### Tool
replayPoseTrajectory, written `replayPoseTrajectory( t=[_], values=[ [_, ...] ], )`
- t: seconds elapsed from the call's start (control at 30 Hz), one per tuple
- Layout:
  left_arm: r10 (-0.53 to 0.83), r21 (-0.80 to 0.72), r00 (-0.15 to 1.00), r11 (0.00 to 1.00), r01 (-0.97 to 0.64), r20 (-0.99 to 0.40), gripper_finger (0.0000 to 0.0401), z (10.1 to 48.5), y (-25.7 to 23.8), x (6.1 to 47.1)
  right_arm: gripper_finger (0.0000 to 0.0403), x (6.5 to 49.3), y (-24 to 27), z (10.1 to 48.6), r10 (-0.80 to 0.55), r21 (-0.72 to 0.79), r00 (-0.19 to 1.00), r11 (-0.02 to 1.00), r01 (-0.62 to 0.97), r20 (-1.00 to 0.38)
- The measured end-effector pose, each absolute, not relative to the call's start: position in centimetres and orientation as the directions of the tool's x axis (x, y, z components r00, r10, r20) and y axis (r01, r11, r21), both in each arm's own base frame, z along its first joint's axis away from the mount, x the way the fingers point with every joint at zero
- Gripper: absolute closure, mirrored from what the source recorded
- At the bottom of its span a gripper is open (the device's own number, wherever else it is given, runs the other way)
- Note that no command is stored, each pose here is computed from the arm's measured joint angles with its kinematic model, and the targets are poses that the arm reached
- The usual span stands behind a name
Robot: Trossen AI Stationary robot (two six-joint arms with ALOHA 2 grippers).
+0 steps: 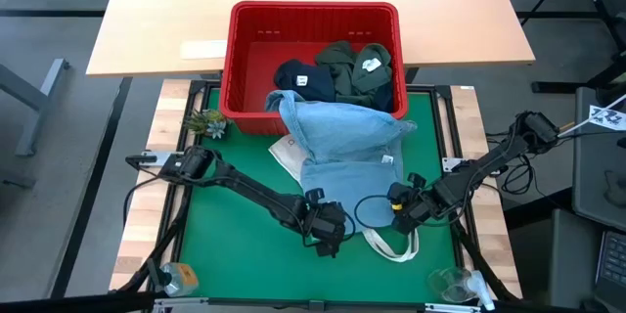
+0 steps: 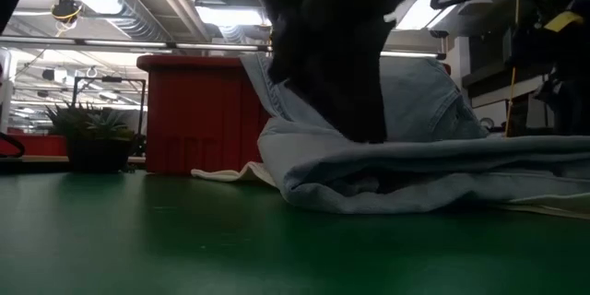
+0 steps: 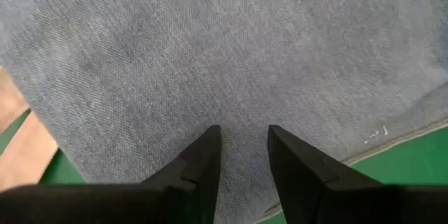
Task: Fold laundry
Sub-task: Fold the light blue pants
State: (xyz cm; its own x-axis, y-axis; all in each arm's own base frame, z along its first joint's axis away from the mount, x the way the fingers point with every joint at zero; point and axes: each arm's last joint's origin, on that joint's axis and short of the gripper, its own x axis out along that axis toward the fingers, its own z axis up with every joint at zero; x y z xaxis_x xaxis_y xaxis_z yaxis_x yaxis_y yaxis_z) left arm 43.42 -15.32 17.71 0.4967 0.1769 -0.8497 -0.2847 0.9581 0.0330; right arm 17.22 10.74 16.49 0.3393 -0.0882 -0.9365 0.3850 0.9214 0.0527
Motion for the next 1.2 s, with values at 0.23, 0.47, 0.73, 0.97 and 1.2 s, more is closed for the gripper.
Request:
replayPoseTrajectory(
  t=[0.23, 0.47, 0.73, 0.97, 1.2],
  values=[
    [0.11, -0.037, 0.515, 0.963, -0.268, -0.85, 0.0283, 18.8, -15.5, 43.7, 0.0283, 17.6, 11.2, 18.2, -0.049, 0.056, 0.306, 0.944, 0.324, -0.951],
    [-0.03, -0.168, 0.526, 0.962, -0.217, -0.85, 0.0283, 20.2, -16.2, 44.1, 0.0283, 18.8, 12.3, 20.8, 0.066, 0.174, 0.343, 0.94, 0.295, -0.937],
    [-0.047, -0.167, 0.523, 0.969, -0.184, -0.851, 0.0283, 20.2, -17.0, 43.8, 0.0283, 19.5, 12.8, 21.2, 0.139, 0.255, 0.401, 0.933, 0.253, -0.905],
    [-0.058, -0.132, 0.514, 0.985, -0.11, -0.856, 0.024, 20.0, -17.2, 43.8, 0.0283, 19.5, 12.9, 21.2, 0.144, 0.25, 0.399, 0.941, 0.227, -0.906],
    [-0.055, -0.125, 0.507, 0.986, -0.106, -0.86, 0.0198, 19.9, -17.2, 43.7, 0.022, 19.5, 12.9, 21.2, 0.153, 0.244, 0.393, 0.95, 0.193, -0.907]
  ],
)
